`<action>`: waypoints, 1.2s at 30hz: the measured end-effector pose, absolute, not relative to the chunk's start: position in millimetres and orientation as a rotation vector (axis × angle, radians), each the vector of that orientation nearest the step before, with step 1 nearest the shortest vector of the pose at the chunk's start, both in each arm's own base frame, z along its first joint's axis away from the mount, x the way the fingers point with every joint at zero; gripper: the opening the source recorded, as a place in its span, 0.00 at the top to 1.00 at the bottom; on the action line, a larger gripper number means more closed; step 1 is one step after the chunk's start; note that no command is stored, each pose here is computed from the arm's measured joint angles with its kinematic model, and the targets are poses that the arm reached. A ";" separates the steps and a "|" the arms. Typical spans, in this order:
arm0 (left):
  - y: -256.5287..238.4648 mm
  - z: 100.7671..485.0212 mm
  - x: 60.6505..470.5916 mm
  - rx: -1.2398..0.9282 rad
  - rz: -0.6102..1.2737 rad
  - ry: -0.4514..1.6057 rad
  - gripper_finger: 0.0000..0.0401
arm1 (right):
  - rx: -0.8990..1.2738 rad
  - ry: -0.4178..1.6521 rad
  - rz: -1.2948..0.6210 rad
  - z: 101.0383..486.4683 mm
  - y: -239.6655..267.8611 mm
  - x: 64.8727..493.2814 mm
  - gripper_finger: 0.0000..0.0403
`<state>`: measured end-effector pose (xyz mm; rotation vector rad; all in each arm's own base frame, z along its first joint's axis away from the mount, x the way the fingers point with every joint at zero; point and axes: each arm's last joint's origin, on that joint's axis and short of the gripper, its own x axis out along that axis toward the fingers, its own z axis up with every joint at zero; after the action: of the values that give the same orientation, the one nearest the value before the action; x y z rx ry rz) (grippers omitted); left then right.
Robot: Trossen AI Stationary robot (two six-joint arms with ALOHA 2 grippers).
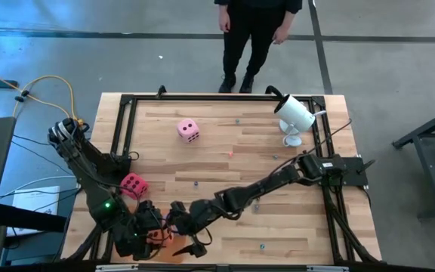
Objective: Pick & Place Dice
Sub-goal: Put the large orange dice into the orange bin
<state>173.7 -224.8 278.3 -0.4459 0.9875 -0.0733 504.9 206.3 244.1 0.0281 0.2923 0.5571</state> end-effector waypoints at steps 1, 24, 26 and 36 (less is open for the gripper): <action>-224.8 278.2 173.6 -0.448 -0.071 0.988 0.00 | 0.028 0.298 0.560 242.4 206.5 505.2 0.01; -224.8 281.5 170.4 -0.458 -0.036 0.977 0.00 | 0.141 0.434 0.628 213.4 194.5 512.9 0.02; -227.3 281.4 166.8 -0.468 -0.034 0.977 0.00 | 0.116 0.415 0.628 214.3 194.7 513.3 0.03; -234.6 281.0 153.6 -0.463 -0.033 0.971 0.00 | -0.214 0.165 0.358 250.8 225.1 499.0 0.03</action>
<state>153.6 -234.6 281.0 -0.4632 0.9708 -0.0327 499.0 225.1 250.8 -0.2138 0.1653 0.3577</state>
